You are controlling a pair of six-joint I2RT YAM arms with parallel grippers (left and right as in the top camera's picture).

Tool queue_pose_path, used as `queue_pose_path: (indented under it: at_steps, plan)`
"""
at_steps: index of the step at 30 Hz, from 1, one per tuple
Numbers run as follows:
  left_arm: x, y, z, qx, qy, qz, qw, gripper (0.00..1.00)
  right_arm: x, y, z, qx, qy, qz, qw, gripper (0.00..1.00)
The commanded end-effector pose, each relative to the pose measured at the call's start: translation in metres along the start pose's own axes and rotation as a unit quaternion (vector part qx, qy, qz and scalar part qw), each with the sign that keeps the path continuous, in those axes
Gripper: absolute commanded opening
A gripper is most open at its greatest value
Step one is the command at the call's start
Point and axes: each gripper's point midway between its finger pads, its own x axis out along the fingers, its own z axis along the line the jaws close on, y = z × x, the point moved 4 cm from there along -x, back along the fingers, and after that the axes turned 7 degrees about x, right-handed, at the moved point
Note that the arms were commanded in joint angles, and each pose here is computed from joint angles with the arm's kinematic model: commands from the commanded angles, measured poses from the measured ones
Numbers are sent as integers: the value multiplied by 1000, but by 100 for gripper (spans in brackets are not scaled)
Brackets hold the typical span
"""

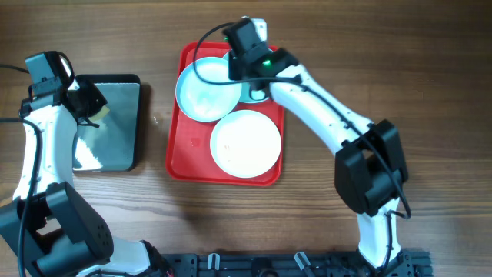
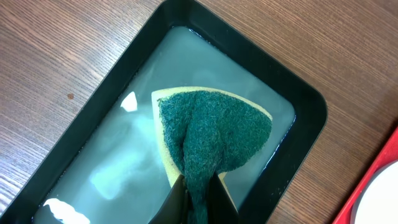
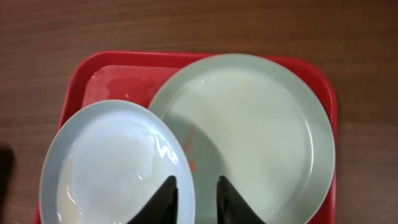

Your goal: Clean dirty plates on tray and stack at the side

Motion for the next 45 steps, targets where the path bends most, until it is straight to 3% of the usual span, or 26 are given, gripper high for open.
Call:
queue_pose_path:
  at_steps: [1,16,18,22,28,35,41,45]
  plan:
    - [-11,-9,-3,20,11,-20,1000,4,24,23,-9,41,-34,77,996,31]
    - [-11,-10,-3,20,11,-22,999,4,72,65,-2,19,-84,155,984,37]
    - [-11,-10,-3,20,12,-22,999,4,75,66,-2,19,-85,154,984,31]
    - [-11,-10,-3,20,12,-22,999,4,76,65,-2,19,-87,151,985,6]
    - [-11,-10,-3,20,11,-22,999,4,75,59,2,19,-94,141,985,4]
    - [-11,-8,-3,22,11,-18,1000,4,36,10,8,20,-81,65,994,4]
    - [-11,-6,-12,77,44,-14,996,4,-19,-29,-3,-4,-28,-20,999,4]
    - [-7,-5,-11,164,42,-15,986,4,-50,-39,-1,-33,2,-60,998,4]
